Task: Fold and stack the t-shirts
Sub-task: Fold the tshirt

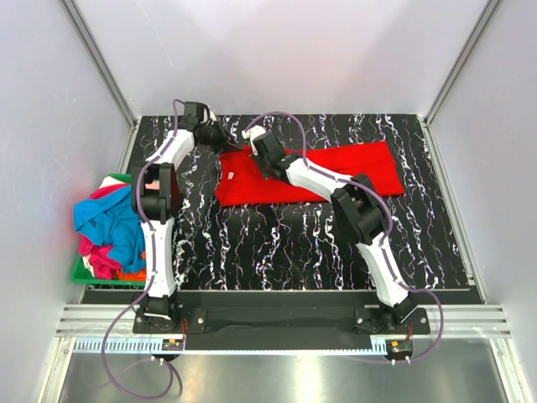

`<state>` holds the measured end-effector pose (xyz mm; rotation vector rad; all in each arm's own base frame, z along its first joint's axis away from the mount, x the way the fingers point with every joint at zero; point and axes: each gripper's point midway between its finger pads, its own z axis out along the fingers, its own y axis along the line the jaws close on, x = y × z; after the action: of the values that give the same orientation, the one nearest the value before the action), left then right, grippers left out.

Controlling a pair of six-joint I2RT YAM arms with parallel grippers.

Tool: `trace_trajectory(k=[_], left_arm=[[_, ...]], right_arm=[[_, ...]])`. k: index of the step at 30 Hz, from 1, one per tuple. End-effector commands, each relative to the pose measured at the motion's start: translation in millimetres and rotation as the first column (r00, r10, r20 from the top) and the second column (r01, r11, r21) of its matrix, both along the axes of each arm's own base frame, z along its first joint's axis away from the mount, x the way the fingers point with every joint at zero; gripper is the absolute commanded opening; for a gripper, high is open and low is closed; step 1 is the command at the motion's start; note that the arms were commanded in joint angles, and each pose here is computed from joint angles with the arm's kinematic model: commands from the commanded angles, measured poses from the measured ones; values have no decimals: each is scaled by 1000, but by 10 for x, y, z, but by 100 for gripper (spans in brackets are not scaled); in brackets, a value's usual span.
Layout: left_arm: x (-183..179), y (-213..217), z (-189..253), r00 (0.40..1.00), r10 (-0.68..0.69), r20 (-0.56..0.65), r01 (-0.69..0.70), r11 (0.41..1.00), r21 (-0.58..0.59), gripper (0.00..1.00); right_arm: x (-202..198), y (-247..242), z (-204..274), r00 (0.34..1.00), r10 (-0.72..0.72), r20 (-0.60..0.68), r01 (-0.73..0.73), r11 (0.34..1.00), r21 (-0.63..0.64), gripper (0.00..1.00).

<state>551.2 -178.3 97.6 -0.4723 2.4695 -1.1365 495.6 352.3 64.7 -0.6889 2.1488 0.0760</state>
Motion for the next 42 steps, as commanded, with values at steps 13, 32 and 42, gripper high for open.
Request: trace_trajectory(k=[13,32,42], left_arm=[[-339,234,191,999,19,-32,-14,988,151,0],[-494,576,283,998,55,-13,-45,921,387,21],[-356,-197,168,993,-119,-1,116,964,239,20]], right_arm=[[-345,9,550,988,157,6,-157,978,140,2],[-803,-16,532,961,229,-157,-185,950,250,38],[-294,-307,305,981,-25,-192,78,960,271,29]])
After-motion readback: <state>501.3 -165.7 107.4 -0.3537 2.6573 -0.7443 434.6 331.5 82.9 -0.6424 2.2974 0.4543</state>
